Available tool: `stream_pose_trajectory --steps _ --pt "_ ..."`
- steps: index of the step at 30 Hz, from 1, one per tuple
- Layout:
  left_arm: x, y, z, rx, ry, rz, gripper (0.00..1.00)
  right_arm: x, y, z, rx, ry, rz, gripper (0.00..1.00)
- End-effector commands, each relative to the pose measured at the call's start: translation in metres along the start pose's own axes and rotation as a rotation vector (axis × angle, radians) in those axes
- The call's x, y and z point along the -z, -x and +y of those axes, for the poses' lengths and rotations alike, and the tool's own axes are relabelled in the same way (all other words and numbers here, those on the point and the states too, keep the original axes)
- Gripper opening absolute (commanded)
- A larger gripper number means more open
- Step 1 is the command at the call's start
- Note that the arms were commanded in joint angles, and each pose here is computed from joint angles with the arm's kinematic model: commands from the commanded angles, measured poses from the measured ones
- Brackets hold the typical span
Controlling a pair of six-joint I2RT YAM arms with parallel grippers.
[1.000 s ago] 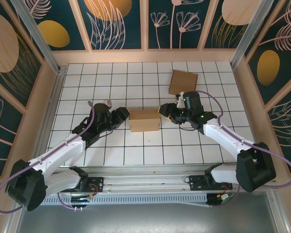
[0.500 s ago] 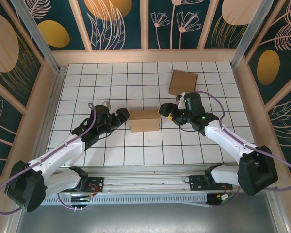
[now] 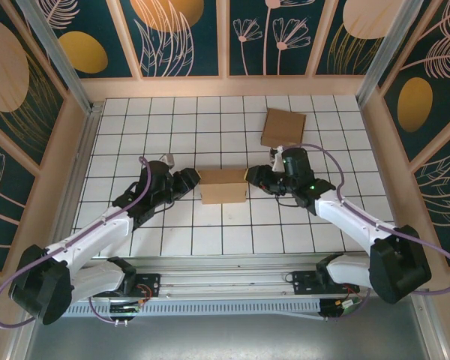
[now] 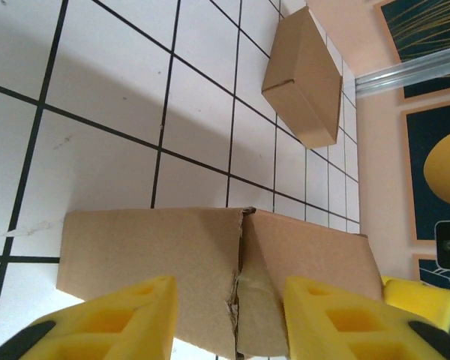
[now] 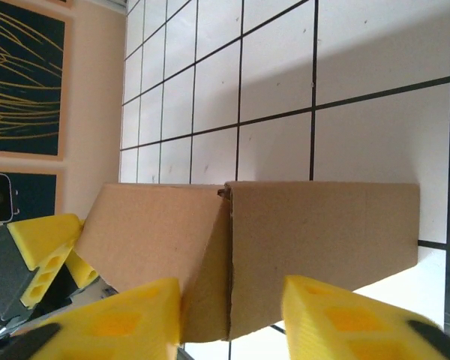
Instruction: Fold the paper box
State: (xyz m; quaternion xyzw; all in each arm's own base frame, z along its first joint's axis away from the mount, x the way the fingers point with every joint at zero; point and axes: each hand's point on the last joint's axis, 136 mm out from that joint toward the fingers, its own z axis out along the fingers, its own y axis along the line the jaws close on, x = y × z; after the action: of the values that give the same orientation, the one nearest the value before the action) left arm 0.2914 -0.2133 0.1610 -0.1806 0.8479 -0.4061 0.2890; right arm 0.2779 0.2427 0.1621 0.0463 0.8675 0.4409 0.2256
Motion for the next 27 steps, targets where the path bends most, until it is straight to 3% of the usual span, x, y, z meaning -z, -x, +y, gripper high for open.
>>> stream_pose_trajectory --steps 1,5,9,11,13,16,21,27 --pt "-0.01 -0.034 0.05 0.003 0.116 0.114 0.36 -0.007 -0.036 -0.056 -0.008 -0.175 0.065 0.34" --pt "-0.011 -0.056 0.072 -0.039 0.166 0.161 0.27 -0.006 -0.045 -0.071 0.055 -0.273 0.076 0.32" --pt "-0.008 -0.051 0.074 -0.055 0.194 0.139 0.25 -0.001 -0.026 -0.043 0.101 -0.238 0.031 0.35" --pt "-0.004 -0.039 0.061 -0.085 0.192 0.103 0.37 0.003 -0.012 -0.022 0.114 -0.194 -0.007 0.4" --pt "0.001 -0.026 0.047 -0.12 0.183 0.065 0.56 0.008 -0.002 -0.005 0.122 -0.16 -0.039 0.47" --pt "0.005 -0.017 0.027 -0.166 0.139 0.042 0.65 0.011 0.01 0.011 0.133 -0.126 -0.074 0.55" --pt "-0.003 -0.023 0.013 -0.182 0.065 0.087 0.63 0.001 0.01 0.014 0.143 -0.098 -0.06 0.51" --pt "-0.009 -0.051 0.018 -0.18 0.026 0.195 0.44 -0.01 -0.017 0.0 0.157 -0.124 0.011 0.36"
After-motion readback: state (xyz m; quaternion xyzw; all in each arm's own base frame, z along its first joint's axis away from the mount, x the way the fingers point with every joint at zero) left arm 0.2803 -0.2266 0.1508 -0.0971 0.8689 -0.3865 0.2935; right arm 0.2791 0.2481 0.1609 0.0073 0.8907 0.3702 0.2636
